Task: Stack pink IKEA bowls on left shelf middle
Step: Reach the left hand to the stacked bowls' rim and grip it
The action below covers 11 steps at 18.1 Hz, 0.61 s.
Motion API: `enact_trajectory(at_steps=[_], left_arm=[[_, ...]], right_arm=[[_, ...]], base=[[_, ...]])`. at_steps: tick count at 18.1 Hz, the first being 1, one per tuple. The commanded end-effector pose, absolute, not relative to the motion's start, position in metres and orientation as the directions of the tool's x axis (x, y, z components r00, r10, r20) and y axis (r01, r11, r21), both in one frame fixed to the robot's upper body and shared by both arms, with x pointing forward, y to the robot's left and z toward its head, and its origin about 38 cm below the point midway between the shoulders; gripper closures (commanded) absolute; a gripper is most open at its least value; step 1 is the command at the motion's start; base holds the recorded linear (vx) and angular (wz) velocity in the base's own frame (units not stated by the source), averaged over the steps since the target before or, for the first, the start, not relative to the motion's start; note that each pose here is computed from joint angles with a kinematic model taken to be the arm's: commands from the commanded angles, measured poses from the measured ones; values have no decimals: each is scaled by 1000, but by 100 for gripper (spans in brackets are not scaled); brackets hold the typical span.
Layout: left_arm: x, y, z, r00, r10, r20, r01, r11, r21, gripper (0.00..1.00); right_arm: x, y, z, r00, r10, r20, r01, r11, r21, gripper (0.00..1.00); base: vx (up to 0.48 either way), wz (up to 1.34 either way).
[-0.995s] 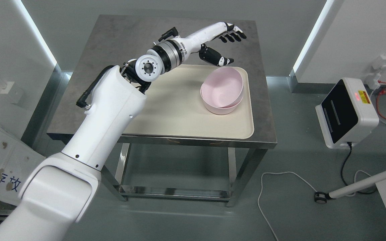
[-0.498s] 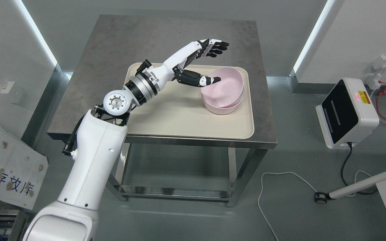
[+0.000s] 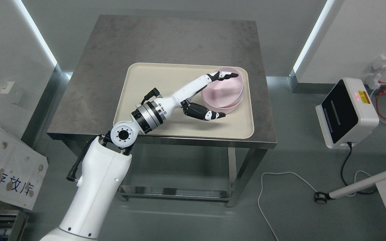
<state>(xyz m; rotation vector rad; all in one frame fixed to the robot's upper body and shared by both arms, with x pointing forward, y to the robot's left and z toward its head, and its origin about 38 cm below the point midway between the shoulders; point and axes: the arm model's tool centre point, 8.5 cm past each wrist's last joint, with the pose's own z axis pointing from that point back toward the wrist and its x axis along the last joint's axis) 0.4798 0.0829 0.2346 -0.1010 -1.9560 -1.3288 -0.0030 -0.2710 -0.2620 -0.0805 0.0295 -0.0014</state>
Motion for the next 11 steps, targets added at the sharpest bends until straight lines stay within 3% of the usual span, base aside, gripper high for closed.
enact_trajectory(at_steps=[1,11], left_arm=[[473,75,221,-734,-546,405,338,224,914,13],[495,79,263,-684,-636,358,276,228,934,18]], right_arm=[[-11,-282,-261,1000,-13,-28,10,995,-99,0],[-11,-283,-261,1000,-15,-28,12,995,-99,0]], base=[[0,0],[0,0]])
